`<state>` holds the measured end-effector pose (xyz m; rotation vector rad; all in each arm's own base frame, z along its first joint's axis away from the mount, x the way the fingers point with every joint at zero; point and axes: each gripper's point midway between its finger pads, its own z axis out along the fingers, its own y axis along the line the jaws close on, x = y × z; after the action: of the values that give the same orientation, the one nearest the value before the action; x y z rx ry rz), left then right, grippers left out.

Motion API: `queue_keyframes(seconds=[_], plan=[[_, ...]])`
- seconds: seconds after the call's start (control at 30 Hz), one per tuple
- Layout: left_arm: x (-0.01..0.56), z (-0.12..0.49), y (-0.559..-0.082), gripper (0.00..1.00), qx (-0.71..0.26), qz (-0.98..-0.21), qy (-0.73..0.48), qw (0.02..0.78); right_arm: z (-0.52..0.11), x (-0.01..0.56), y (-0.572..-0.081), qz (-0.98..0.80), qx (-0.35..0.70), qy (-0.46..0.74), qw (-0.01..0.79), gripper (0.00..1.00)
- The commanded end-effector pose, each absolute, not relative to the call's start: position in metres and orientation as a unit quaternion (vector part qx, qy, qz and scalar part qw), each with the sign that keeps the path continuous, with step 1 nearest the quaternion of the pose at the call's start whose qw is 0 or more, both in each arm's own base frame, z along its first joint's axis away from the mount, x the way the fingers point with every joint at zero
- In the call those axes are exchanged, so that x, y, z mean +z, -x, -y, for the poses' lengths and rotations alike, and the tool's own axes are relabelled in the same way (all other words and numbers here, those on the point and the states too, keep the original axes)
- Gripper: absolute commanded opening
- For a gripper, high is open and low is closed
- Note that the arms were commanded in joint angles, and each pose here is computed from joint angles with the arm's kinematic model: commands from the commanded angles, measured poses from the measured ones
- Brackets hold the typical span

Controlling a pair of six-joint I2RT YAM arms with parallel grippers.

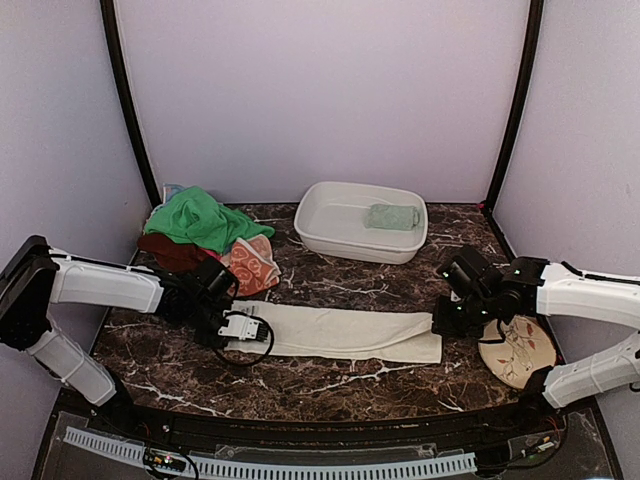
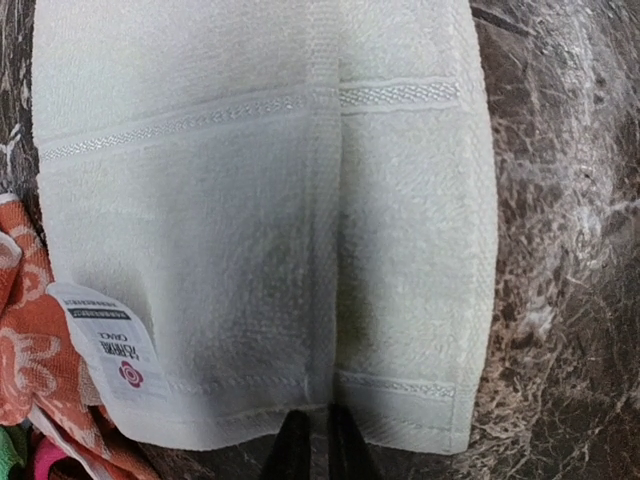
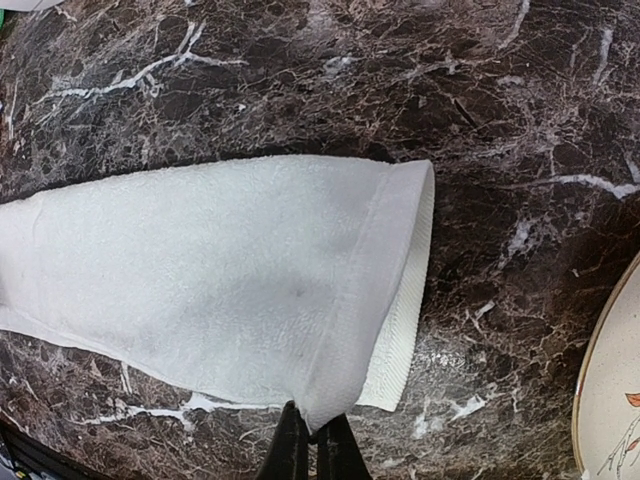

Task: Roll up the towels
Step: Smooth out the towel at the center of the board.

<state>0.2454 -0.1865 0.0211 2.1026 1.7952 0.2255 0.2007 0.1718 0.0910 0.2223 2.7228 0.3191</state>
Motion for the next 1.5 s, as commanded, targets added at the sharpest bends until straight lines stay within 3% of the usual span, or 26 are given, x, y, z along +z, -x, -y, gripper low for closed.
queue_keyframes(seconds=[0.0, 0.33, 0.97, 1.23, 1.33, 1.4, 1.47], plan=[[0.025, 0.182, -0.239, 0.09, 0.076, -0.64, -0.748, 0.159, -0.173, 0.096, -0.204, -0.969, 0.122, -0.077, 0.2, 0.0], [0.04, 0.183, -0.245, 0.0, 0.085, -0.646, -0.742, 0.16, -0.172, 0.095, -0.203, -0.969, 0.124, -0.074, 0.2, 0.0], [0.045, 0.174, -0.263, 0.0, 0.131, -0.685, -0.695, 0.175, -0.17, 0.102, -0.203, -0.968, 0.125, -0.07, 0.206, 0.0], [0.072, 0.188, -0.249, 0.0, 0.064, -0.72, -0.665, 0.187, -0.172, 0.109, -0.206, -0.965, 0.136, -0.072, 0.21, 0.0], [0.068, 0.187, -0.24, 0.13, 0.047, -0.723, -0.667, 0.177, -0.173, 0.109, -0.208, -0.965, 0.138, -0.072, 0.211, 0.0], [0.062, 0.184, -0.235, 0.3, 0.045, -0.717, -0.673, 0.177, -0.174, 0.111, -0.209, -0.965, 0.139, -0.07, 0.211, 0.0], [0.057, 0.184, -0.23, 0.34, 0.04, -0.709, -0.681, 0.178, -0.174, 0.111, -0.209, -0.966, 0.137, -0.07, 0.21, 0.0]])
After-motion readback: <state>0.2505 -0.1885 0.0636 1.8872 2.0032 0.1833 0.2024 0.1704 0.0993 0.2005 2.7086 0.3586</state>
